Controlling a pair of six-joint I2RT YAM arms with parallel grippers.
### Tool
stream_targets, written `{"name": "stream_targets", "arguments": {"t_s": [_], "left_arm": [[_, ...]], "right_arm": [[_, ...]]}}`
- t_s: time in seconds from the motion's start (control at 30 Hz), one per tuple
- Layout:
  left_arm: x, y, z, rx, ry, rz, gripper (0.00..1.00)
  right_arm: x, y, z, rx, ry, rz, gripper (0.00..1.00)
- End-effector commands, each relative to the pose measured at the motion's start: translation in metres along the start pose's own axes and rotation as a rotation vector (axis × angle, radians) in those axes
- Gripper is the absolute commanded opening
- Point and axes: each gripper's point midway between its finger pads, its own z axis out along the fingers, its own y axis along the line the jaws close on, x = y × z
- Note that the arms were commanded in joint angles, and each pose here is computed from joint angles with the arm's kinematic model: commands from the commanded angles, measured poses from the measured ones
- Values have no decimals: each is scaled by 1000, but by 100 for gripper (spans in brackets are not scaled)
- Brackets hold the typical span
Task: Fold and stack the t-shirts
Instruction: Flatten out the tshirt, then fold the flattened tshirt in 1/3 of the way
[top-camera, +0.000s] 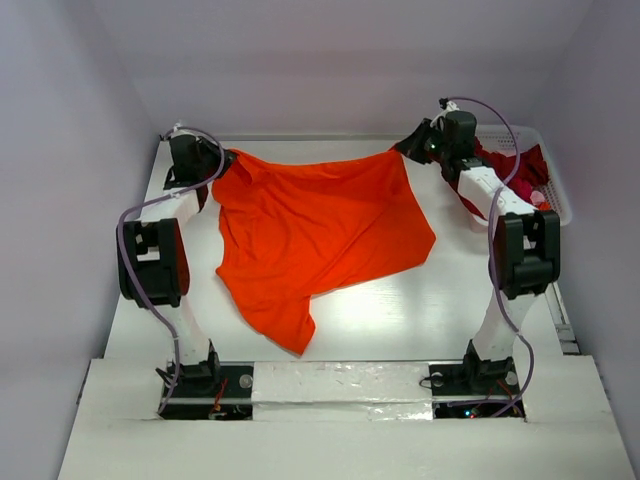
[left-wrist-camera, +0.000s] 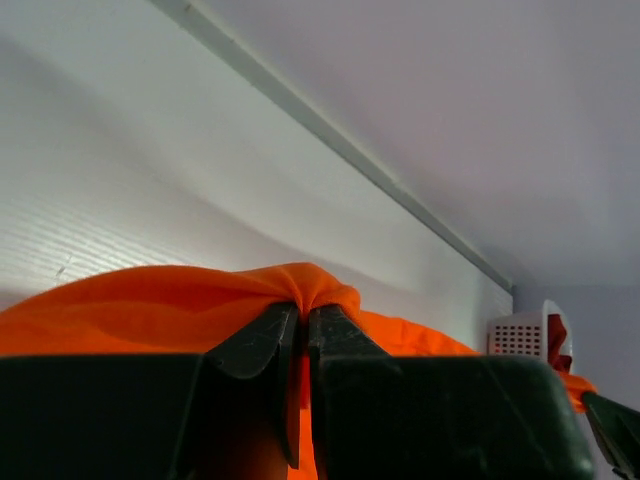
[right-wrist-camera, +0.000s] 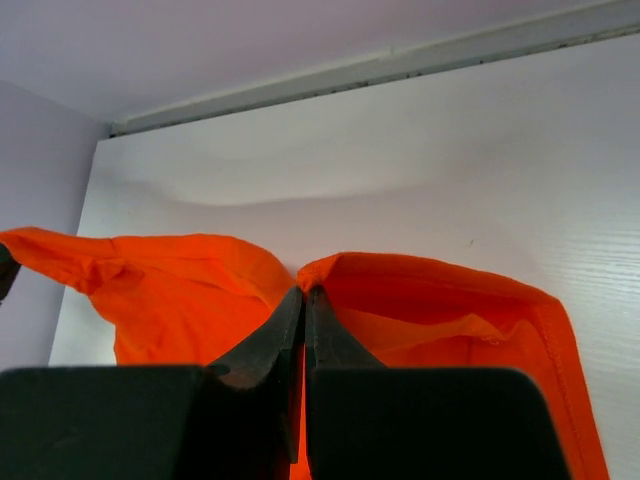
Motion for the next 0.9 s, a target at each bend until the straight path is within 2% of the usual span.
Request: {"name": "stream_targets", "arguments": {"t_s": [0.0,0.13,0.33,0.77,0.87], "left_arm": [[-18,-18,3,49,-30,32,0],[-11,-11,13,39,4,15,0],[-3,-6,14,24,40,6,0],[12,7,-21,-68,94,45,0],[13,3,-32,-68,101,43,0]], "right_arm": [[-31,28,6,-77,-36,1,0],[-23,13,27,-39,14,28,0],[-15,-7,36,46,36,64,0],[7,-37,23,222,55,196,0],[21,-46,27,263,107,241,0]]}}
